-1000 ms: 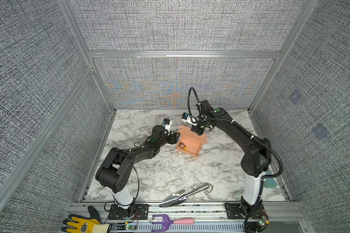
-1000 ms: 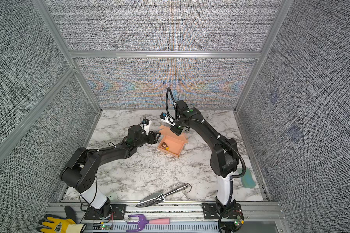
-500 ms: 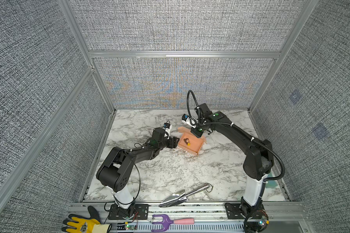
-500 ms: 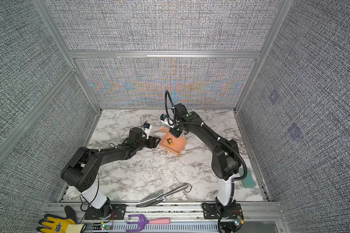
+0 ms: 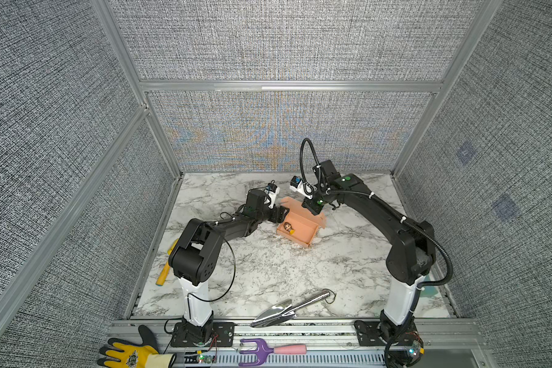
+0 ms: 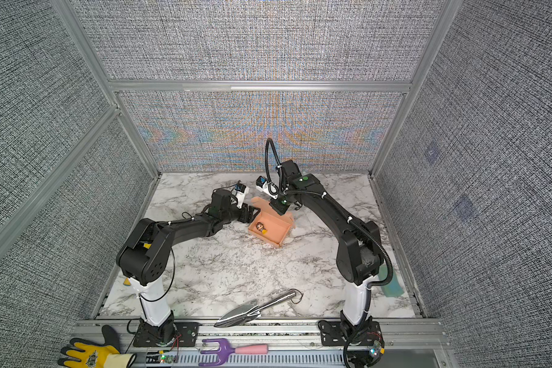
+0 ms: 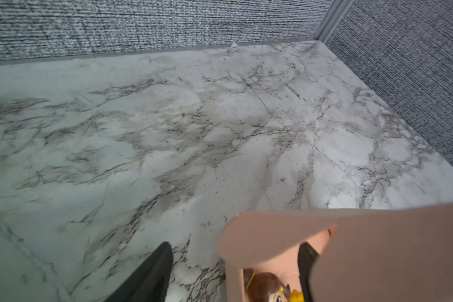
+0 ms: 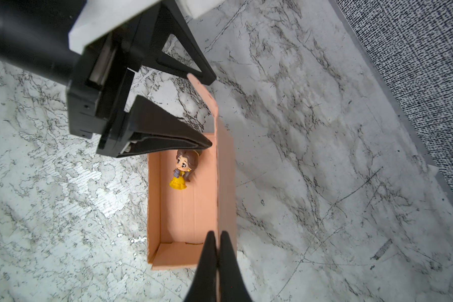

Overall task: Assemble paper box
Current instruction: Fold the lid at the center of the table.

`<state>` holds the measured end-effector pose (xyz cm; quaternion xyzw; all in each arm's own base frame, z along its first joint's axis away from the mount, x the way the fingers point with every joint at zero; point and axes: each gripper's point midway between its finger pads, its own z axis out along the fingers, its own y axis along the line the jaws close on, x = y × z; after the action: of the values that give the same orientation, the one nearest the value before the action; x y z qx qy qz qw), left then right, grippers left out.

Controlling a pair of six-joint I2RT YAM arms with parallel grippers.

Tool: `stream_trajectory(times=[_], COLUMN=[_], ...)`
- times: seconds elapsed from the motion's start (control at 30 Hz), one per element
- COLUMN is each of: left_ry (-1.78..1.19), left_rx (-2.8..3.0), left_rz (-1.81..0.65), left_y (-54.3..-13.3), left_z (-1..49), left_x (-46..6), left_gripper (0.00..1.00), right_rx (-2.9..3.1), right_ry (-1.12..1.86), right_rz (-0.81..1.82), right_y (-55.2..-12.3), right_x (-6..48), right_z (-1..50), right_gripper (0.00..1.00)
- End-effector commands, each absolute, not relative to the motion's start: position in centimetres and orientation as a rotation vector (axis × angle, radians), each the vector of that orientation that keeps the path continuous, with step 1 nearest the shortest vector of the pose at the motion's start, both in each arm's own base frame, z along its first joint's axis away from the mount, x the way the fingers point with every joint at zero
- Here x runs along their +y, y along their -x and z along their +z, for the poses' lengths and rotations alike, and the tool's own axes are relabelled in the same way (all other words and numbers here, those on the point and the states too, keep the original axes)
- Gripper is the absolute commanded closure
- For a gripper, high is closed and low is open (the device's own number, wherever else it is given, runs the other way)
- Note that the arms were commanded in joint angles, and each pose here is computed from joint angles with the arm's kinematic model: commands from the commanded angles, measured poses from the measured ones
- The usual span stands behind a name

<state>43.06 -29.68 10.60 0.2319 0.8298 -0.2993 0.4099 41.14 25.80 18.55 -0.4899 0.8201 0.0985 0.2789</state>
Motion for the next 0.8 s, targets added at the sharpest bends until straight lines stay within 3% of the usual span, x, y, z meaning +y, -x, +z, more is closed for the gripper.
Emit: stream_trajectory(times=[0.0, 0.27, 0.77], left_ry=[-0.698, -0.709, -0.677], left_rx=[2.017, 1.944, 1.98], left_rz=[-0.871, -1.001, -1.072], left_y=[-41.8, -40.2, -38.1], left_z=[12.0, 13.2, 11.5], left_x=[-31.1, -31.9, -31.4], left_gripper=[0.29, 0.37, 0.43], right_rx=[2.189, 2.236, 2.256], right_ry=[1.274, 1.189, 1.224], right_rz=[0.301, 0.278, 0.245], right_y=[-41.4, -42.2, -40.2], right_x=[25.9, 25.4, 27.7], right_z=[19.6, 19.2, 17.8], right_gripper=[1.0, 1.0, 1.0])
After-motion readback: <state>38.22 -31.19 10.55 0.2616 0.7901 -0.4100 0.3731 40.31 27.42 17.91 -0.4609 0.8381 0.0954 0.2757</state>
